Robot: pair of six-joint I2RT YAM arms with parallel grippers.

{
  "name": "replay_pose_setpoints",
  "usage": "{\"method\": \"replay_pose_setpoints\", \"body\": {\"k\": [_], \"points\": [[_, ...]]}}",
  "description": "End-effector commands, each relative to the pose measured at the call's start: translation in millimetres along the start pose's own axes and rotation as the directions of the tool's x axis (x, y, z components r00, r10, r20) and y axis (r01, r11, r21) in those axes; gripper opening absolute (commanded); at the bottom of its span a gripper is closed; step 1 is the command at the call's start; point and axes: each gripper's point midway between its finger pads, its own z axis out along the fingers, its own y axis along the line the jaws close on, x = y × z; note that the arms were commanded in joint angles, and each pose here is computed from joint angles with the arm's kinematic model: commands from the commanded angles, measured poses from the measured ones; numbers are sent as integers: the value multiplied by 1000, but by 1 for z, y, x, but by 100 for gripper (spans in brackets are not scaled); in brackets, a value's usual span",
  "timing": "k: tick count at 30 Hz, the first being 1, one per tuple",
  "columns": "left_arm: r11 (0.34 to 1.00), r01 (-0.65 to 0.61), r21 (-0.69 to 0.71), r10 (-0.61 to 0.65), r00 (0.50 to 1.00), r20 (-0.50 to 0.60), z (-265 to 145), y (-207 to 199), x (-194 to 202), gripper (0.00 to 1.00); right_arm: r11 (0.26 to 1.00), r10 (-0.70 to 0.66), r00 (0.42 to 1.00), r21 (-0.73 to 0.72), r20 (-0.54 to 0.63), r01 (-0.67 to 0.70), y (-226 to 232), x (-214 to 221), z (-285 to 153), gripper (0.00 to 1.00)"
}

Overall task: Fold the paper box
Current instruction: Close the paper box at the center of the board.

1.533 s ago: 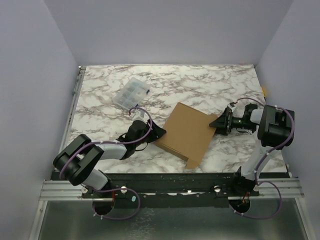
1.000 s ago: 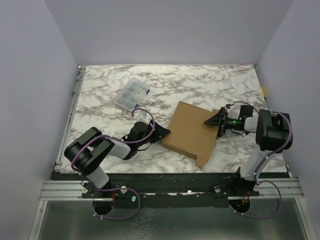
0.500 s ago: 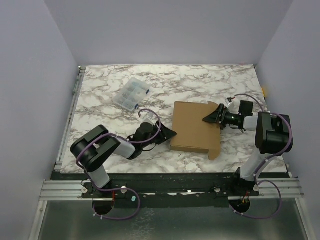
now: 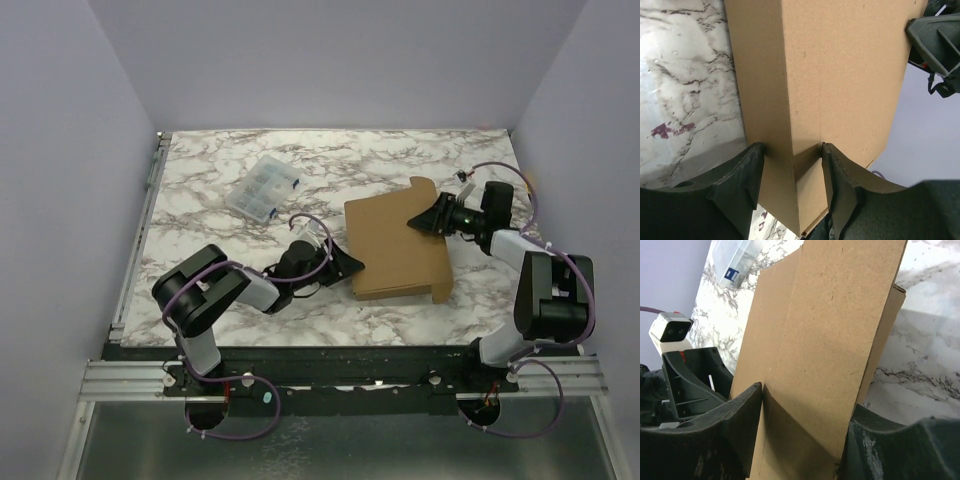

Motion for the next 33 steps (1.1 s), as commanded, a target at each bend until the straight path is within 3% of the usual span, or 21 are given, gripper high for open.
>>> {"method": "replay_pose_setpoints", "body": {"k": [1, 8, 14, 26, 31, 33], "points": [[998, -34, 47, 35, 999, -11, 13, -12, -6, 56, 997, -43, 998, -64, -54, 40, 22, 8, 3, 53], [997, -38, 71, 38, 999, 1, 22, -15, -16, 58, 981, -192, 980, -35, -55, 190, 33, 2, 7, 48], [993, -47, 109, 46, 999, 12, 30, -27, -29, 63, 952, -305, 952, 33, -9, 305, 35, -31, 4, 46], [991, -52, 121, 39, 994, 104, -5, -26, -72, 70, 841, -535, 844, 105, 21, 531, 54, -92, 1, 45], [992, -52, 113, 43, 995, 85, -7, -21, -71, 70, 895, -443, 896, 55, -26, 443, 51, -81, 13, 46], [993, -54, 101, 46, 996, 81, -6, -17, -69, 70, 915, -387, 920, 100, -54, 391, 34, -74, 18, 52]]}}
